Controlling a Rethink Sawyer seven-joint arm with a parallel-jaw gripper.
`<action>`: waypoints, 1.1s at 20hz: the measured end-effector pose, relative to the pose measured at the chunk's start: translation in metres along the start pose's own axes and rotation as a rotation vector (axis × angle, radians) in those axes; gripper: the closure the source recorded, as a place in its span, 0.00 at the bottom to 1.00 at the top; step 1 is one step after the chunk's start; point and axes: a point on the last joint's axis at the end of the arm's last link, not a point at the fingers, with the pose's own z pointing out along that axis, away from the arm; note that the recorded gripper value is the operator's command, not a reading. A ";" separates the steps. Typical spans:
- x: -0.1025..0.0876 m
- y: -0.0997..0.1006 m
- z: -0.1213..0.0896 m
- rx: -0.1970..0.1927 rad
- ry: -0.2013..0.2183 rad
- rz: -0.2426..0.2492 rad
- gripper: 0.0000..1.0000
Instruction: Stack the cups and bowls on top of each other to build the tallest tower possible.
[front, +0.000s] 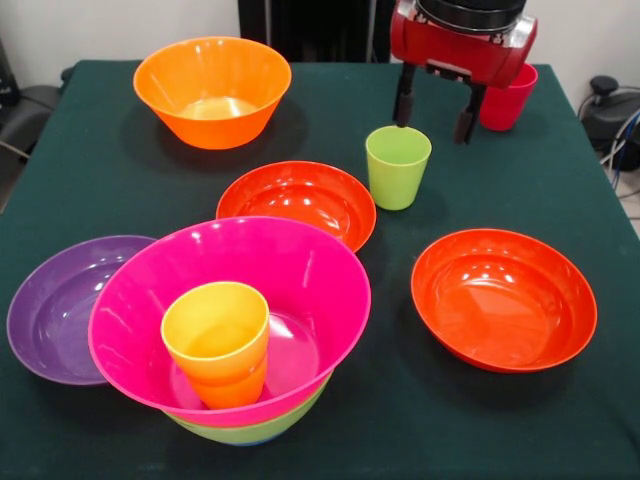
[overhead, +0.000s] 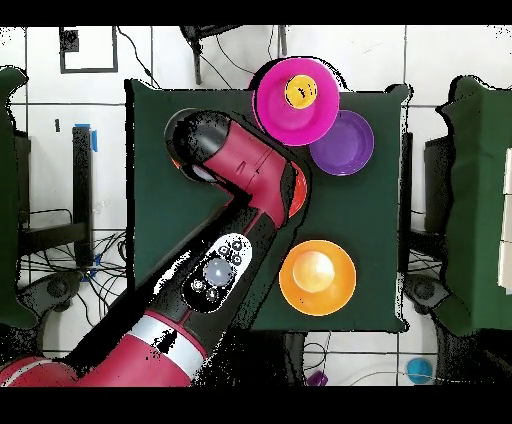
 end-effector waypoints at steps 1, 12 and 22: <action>0.000 0.000 0.001 0.004 -0.005 -0.003 0.00; -0.002 -0.003 0.005 0.029 -0.037 -0.017 0.00; 0.007 -0.004 0.020 0.022 -0.017 -0.010 0.00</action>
